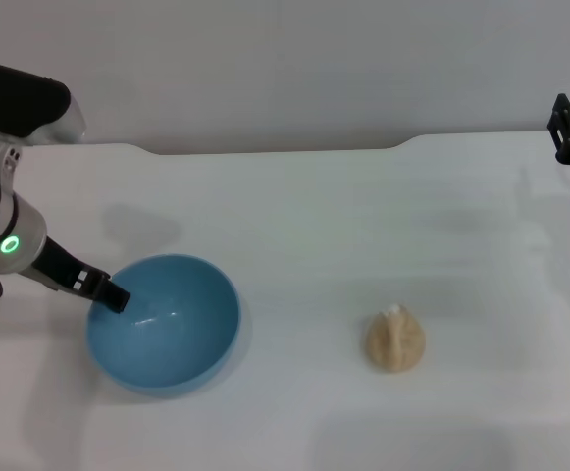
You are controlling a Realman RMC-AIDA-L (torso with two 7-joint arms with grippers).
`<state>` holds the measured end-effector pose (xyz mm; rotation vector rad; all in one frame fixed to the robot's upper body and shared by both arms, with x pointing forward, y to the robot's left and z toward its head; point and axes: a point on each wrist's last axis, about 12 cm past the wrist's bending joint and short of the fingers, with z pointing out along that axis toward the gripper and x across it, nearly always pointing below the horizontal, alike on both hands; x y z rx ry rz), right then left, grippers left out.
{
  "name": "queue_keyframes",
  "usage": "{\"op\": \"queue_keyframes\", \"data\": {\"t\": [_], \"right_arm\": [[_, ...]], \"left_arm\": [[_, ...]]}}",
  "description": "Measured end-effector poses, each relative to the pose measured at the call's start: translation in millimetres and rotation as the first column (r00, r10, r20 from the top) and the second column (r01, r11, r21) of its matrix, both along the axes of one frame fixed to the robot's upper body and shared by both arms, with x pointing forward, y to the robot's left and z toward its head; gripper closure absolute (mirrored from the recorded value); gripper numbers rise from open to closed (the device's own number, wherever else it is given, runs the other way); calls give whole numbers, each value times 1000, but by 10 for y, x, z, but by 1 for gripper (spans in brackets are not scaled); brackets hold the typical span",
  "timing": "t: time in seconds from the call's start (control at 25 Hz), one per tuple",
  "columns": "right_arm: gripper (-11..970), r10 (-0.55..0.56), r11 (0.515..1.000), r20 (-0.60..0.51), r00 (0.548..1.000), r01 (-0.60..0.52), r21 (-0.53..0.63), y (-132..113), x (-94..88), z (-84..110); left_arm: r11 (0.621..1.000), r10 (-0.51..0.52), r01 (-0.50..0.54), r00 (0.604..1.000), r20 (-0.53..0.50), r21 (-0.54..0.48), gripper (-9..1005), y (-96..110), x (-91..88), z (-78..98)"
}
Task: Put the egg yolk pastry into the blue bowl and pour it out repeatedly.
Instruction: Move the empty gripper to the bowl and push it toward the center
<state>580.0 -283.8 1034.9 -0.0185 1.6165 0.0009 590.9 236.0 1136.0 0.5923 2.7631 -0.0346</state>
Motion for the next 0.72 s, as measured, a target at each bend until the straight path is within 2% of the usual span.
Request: {"op": "queue_keyframes", "data": {"t": [0.32, 0.72], "right_arm": [[456, 3, 1000, 5, 1000, -3, 5, 16, 9, 12], [457, 1, 1000, 0, 1000, -1, 5, 8, -14, -6]], "left_arm": [[1000, -9, 10, 999, -43, 13, 187, -11, 19, -151], [1000, -23, 24, 995, -93, 13, 209, -50, 28, -257]]}}
